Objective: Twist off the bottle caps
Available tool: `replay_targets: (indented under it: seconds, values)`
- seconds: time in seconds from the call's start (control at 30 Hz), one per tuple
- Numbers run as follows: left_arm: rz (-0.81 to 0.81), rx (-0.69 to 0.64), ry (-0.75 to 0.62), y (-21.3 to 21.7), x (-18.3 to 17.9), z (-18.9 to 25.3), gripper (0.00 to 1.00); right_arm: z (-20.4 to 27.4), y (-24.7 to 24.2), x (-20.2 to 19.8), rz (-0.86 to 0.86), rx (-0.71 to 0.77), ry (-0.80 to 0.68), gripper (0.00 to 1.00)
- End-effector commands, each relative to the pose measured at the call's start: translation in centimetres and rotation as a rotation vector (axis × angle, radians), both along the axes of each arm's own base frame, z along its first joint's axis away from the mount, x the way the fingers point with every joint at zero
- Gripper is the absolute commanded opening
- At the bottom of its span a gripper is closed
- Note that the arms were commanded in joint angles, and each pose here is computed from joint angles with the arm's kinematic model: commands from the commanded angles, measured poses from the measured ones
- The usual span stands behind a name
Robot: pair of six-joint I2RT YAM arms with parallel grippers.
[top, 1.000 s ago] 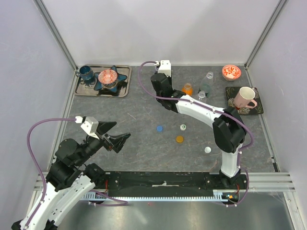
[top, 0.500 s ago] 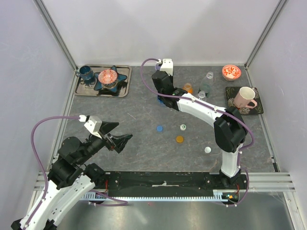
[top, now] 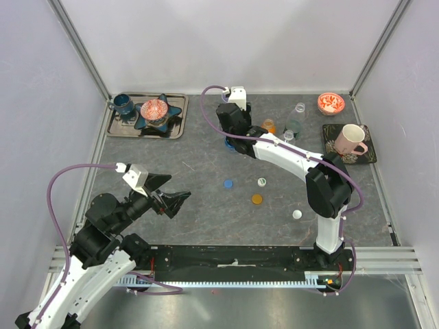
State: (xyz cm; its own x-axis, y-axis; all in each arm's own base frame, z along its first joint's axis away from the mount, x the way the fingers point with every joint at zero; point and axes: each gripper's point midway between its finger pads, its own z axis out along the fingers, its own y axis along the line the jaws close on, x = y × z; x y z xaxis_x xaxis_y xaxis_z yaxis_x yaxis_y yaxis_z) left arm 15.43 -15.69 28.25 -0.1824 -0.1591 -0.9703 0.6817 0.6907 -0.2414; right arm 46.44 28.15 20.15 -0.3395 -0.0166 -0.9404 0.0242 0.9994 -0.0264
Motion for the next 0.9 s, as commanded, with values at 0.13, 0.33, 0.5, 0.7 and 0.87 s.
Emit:
replay_targets:
  seconds: [0.13, 0.33, 0.5, 0.7, 0.87]
  values:
    - [-0.024, -0.007, -0.035, -0.4, -0.1, 1.0, 0.99, 4.3, 0.0, 0.3, -0.002, 0.069, -0.061, 0.73]
    - [-0.027, -0.006, -0.032, -0.4, -0.1, 0.8, 0.99, 4.6, 0.1, 0.2, 0.008, 0.079, -0.061, 0.76]
    - [-0.028, -0.006, -0.027, -0.5, -0.1, 0.7, 0.99, 4.3, 0.6, -0.1, 0.026, 0.098, -0.049, 0.77]
    - [-0.028, -0.005, -0.026, -0.5, -0.1, 0.6, 0.99, 4.2, 0.5, -0.3, 0.033, 0.108, -0.044, 0.78]
    - [-0.013, -0.004, -0.025, -0.3, 0.1, 0.6, 1.0, 7.2, 0.4, -1.9, 0.075, 0.147, -0.086, 0.82]
